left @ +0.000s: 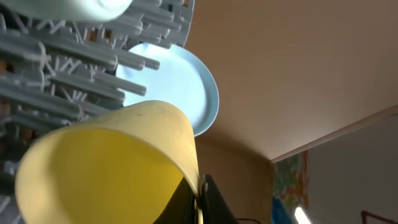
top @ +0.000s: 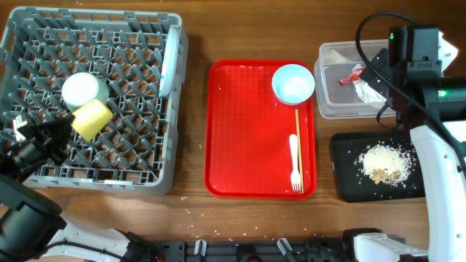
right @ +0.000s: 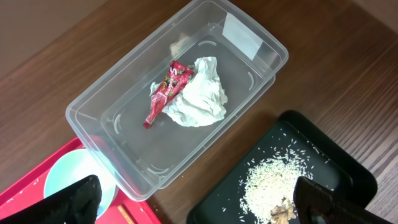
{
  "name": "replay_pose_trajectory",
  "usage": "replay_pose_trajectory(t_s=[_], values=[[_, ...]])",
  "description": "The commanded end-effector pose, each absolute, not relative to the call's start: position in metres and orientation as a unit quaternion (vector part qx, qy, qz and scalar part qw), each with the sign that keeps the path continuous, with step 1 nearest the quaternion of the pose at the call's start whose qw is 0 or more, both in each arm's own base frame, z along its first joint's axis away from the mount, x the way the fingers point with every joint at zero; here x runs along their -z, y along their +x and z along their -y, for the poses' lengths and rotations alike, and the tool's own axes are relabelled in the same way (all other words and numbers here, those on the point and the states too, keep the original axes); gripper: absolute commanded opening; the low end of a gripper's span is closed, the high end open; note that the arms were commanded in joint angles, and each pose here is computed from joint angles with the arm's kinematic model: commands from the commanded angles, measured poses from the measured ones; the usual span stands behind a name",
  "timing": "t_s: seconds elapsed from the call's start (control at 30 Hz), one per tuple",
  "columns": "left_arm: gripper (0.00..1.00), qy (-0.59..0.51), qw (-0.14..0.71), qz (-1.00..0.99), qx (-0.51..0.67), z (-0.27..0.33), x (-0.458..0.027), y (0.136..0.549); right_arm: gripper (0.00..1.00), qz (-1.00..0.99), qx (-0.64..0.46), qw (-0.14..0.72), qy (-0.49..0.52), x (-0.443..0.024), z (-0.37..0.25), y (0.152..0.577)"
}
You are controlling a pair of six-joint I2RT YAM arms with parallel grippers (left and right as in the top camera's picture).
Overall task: Sort waste into correct bins and load items into the dishwasher rack
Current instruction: 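Carry the yellow cup to the rack and place it upside down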
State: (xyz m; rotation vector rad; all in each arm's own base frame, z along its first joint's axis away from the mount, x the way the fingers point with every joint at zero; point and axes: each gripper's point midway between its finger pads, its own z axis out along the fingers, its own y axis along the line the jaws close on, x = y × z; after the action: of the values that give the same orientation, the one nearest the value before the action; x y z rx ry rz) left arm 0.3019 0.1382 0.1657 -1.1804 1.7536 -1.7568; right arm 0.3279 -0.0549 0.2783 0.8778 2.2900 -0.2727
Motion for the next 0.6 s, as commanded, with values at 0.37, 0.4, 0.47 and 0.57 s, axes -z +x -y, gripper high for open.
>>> replay_pose_trajectory(t_s=[0.37, 0.4, 0.47, 0.57], values=[[0.04, -0.360, 0.252, -0.673, 0.595, -0.144, -0.155, 0.313, 1.00, -0.871, 0.112, 0.338, 0.339, -0.283, 0.059, 0.329], [0.04, -0.351, 0.248, -0.678, 0.597, -0.138, -0.154, 0.317, 1.00, -0.871, 0.112, 0.338, 0.339, -0.283, 0.059, 0.329], [0.04, -0.325, 0.238, -0.691, 0.600, -0.121, -0.154, 0.326, 1.00, -0.871, 0.112, 0.338, 0.339, -0.283, 0.059, 0.329], [0.04, -0.313, 0.221, -0.701, 0.602, -0.108, -0.150, 0.338, 1.00, -0.871, 0.112, 0.338, 0.339, -0.283, 0.059, 0.329]])
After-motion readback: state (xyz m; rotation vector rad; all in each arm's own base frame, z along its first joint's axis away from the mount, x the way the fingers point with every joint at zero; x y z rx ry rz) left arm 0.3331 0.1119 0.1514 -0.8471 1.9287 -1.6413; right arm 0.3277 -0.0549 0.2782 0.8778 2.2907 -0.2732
